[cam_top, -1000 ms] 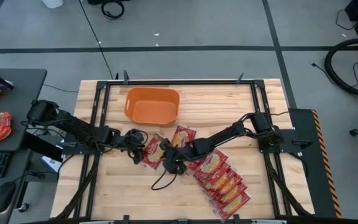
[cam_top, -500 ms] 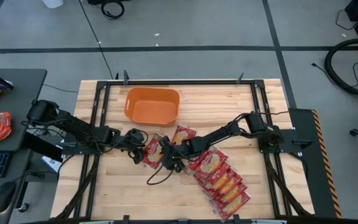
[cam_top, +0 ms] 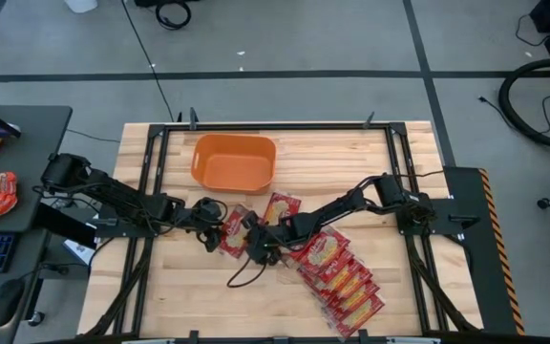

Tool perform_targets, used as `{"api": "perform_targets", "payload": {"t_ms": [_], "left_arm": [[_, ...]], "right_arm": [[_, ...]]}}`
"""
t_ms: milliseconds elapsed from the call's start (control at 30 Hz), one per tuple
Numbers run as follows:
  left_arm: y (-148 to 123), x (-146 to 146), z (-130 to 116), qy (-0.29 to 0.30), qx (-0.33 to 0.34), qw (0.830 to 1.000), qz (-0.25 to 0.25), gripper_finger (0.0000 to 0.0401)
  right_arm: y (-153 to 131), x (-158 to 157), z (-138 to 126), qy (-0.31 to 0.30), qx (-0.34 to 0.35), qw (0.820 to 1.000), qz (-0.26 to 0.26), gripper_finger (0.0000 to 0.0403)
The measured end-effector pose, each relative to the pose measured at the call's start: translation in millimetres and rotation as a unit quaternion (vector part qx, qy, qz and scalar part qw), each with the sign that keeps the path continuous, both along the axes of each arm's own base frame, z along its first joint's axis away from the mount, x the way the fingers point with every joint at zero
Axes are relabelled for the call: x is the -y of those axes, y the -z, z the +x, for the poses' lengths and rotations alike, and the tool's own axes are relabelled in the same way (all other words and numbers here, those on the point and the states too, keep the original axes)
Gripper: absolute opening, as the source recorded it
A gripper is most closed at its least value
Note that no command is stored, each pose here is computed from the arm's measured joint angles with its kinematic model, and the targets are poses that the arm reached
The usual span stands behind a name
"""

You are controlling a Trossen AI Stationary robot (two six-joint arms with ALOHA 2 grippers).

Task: Sort popcorn bags into baskets
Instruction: Put the popcorn bag into the orange bin

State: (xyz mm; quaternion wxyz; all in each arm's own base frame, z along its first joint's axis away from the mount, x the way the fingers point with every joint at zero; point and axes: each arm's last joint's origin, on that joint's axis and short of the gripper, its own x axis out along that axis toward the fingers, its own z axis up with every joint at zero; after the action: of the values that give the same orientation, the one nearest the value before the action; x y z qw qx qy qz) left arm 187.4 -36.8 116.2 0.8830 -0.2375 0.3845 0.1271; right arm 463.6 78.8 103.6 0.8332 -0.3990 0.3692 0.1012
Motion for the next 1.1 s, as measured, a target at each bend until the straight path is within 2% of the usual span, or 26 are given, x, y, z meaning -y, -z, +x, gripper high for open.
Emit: {"api": "perform_targets", "payload": {"t_ms": [100, 167, 367, 600, 900, 1100], "left_arm": [[-0.3, 0.1, 0.3, 0.005, 0.002, 1.000, 0.004, 0.0203], [-2.2, 0.5, 2.0, 0.014, 0.015, 1.000, 0.010, 0.0203], [-21.5, 3.1, 5.4, 0.048, 0.077, 0.996, 0.022, 0.0203], [-48.2, 4.9, -1.0, 0.076, 0.147, 0.986, 0.037, 0.0203], [-74.7, 3.0, -16.6, 0.089, 0.215, 0.972, 0.038, 0.0203], [-90.8, -1.2, -26.1, 0.083, 0.265, 0.958, 0.075, 0.0203]], "right_arm": [[0.4, 0.4, -0.3, 0.009, 0.000, 1.000, 0.007, 0.0020], [-1.4, 0.7, -1.0, 0.013, -0.001, 1.000, 0.008, 0.0008], [-10.8, -4.1, -6.4, 0.015, -0.008, 1.000, -0.003, 0.0010], [-35.7, -6.3, -9.3, 0.030, 0.015, 0.999, 0.016, 0.0007], [-55.5, -15.5, -9.4, 0.047, 0.009, 0.999, 0.002, 0.0004], [-79.8, -16.7, -2.0, 0.064, 0.015, 0.998, -0.008, 0.0004]]}}
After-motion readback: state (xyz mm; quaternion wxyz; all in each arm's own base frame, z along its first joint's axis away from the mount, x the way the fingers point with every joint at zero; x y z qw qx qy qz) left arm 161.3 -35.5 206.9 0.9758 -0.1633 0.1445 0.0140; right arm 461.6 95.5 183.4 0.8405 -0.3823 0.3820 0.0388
